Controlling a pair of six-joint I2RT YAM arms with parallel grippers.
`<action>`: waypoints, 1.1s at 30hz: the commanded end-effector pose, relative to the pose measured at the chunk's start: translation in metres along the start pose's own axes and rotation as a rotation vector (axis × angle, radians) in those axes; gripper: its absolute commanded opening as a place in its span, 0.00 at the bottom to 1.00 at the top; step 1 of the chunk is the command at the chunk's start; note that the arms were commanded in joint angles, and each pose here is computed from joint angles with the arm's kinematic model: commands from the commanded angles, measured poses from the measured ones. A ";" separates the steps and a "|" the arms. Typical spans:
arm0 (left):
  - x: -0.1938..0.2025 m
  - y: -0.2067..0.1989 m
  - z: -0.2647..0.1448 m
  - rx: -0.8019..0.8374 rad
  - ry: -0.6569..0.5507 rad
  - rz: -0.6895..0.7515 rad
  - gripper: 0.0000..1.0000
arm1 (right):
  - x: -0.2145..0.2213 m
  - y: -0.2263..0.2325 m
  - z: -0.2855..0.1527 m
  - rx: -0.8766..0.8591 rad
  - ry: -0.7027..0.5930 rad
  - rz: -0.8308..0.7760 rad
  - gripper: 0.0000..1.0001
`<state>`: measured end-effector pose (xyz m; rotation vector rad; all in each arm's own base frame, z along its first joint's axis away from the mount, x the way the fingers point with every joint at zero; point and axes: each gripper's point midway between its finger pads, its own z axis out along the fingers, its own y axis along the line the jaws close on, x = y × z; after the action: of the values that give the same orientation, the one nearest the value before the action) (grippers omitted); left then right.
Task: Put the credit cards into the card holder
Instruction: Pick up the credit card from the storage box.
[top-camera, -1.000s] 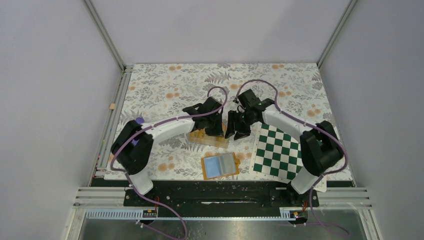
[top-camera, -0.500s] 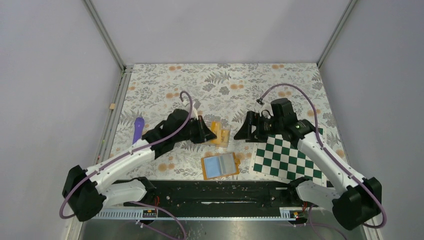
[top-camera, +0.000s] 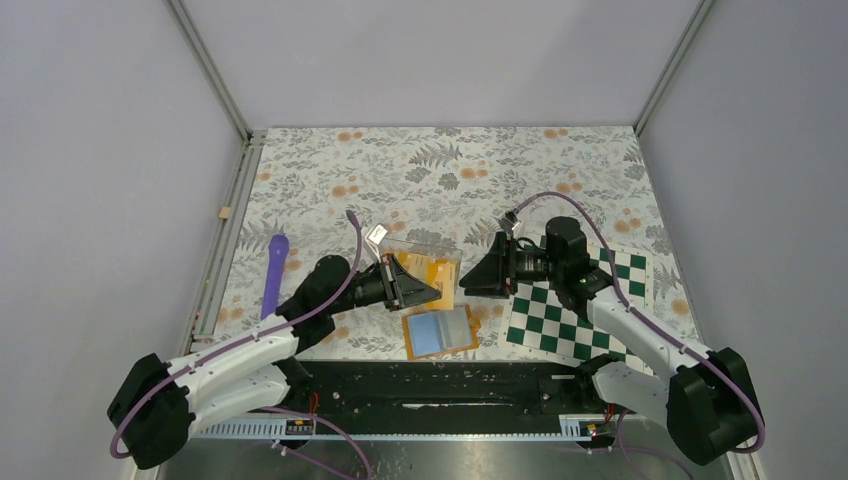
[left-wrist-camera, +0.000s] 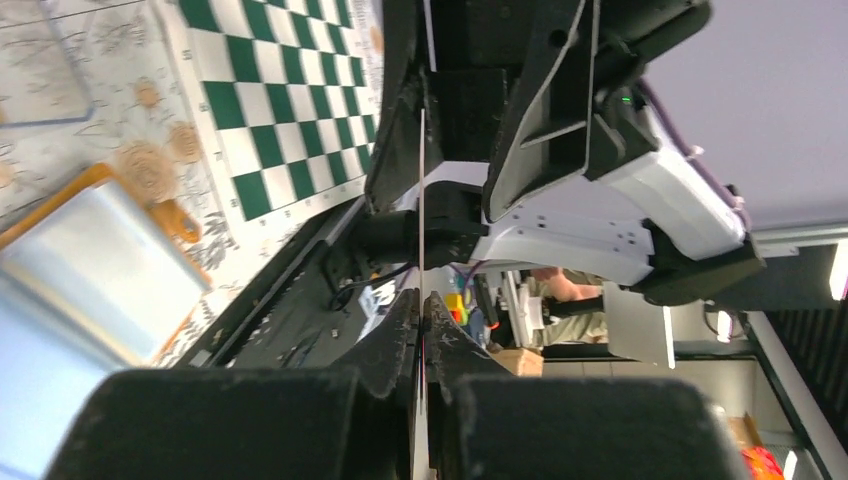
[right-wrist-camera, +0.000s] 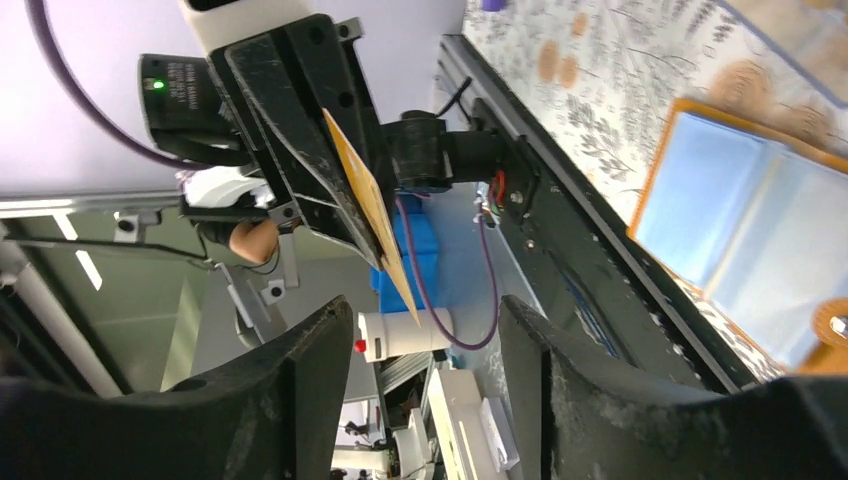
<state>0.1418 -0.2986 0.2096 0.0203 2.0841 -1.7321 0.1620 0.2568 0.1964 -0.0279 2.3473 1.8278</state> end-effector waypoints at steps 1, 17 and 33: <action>-0.001 -0.037 -0.003 0.167 -0.006 0.029 0.00 | 0.002 0.042 0.002 -0.151 0.047 -0.081 0.61; 0.004 -0.031 0.005 0.168 0.008 0.003 0.01 | 0.008 0.055 0.023 -0.201 0.078 -0.076 0.00; 0.000 0.124 -0.019 -0.669 0.019 0.084 0.45 | 0.006 -0.048 -0.015 0.339 -0.068 -0.076 0.00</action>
<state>0.1510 -0.2921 0.1425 -0.0805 2.3532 -1.4276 0.1545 0.2605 0.1745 -0.0639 2.4595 1.6057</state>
